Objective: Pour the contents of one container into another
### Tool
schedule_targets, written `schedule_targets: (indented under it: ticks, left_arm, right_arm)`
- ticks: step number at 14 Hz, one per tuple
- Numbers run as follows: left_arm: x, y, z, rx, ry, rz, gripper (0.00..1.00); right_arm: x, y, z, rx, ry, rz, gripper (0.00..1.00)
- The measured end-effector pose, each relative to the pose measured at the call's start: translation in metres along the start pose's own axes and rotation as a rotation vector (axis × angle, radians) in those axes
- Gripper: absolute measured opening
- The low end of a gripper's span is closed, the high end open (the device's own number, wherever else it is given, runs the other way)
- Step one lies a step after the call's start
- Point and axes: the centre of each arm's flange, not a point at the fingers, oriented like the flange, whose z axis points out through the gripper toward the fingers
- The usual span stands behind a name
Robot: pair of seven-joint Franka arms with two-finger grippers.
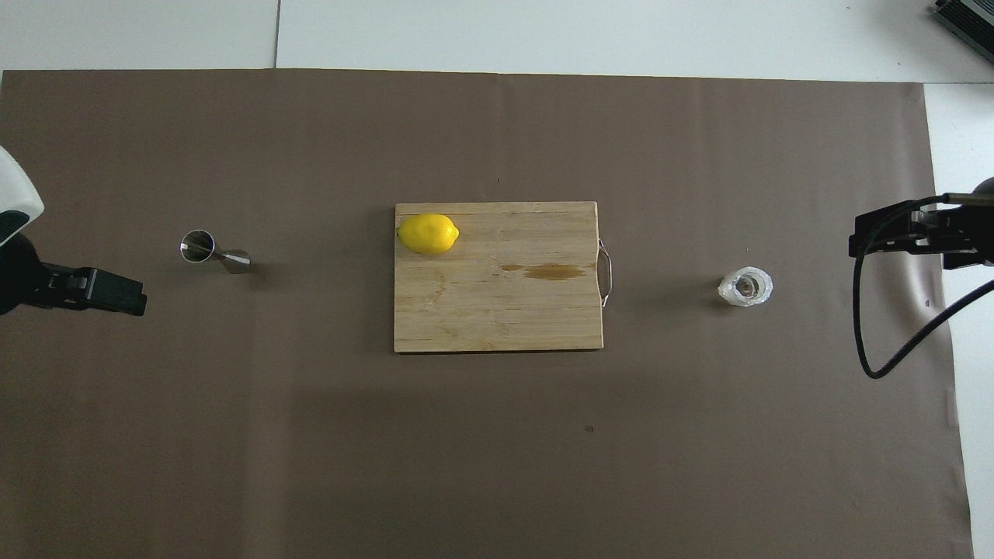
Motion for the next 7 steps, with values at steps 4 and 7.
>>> schedule_targets:
  ticks: [4,7]
  left_arm:
    - [0.013,-0.022,0.019,-0.003,0.02,-0.046,1.0]
    - [0.038,-0.049,0.057,-0.016,0.002,-0.157,1.0]
  right_arm:
    - [0.0,0.0,0.0,0.0,0.0,0.0,1.0]
    - [0.0,0.0,0.0,0.0,0.0,0.0,1.0]
